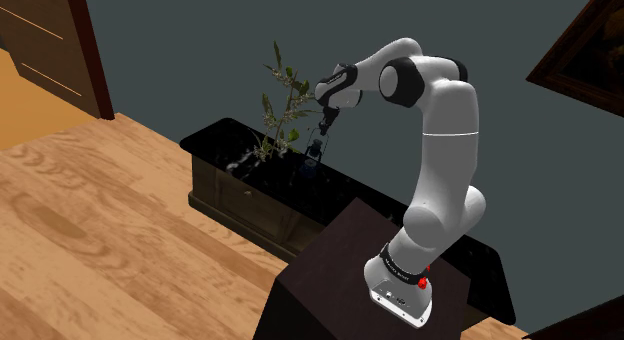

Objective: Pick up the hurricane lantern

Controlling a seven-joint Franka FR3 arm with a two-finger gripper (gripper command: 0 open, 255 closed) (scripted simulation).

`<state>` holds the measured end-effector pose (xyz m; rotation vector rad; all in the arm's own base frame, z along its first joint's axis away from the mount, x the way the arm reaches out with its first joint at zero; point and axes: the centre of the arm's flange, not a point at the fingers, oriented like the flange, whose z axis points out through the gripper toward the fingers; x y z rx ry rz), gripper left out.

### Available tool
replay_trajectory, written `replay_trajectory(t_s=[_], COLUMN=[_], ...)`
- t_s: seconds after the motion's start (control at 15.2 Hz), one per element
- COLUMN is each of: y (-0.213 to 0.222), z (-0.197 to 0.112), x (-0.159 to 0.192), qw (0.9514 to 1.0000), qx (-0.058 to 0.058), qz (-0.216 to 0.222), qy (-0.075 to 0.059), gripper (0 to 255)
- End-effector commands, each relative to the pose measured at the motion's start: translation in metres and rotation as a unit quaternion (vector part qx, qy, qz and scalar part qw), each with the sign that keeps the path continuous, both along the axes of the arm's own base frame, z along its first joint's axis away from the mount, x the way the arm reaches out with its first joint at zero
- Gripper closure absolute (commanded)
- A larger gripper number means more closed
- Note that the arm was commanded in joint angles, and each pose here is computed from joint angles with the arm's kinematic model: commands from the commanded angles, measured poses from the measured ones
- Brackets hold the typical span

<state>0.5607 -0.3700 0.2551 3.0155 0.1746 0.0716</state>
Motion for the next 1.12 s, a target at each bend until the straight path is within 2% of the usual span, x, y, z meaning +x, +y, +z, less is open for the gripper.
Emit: replay_trajectory(t_s=[0.0, 0.92, 1.06], y=[0.0, 0.0, 0.0], z=[0.005, 0.079, 0.079], x=[0.0, 0.0, 0.0], qw=[1.0, 1.0, 1.0], qx=[0.0, 0.0, 0.0], qz=[0.0, 0.0, 0.0], qy=[0.0, 0.0, 0.0], gripper=[255, 255, 255])
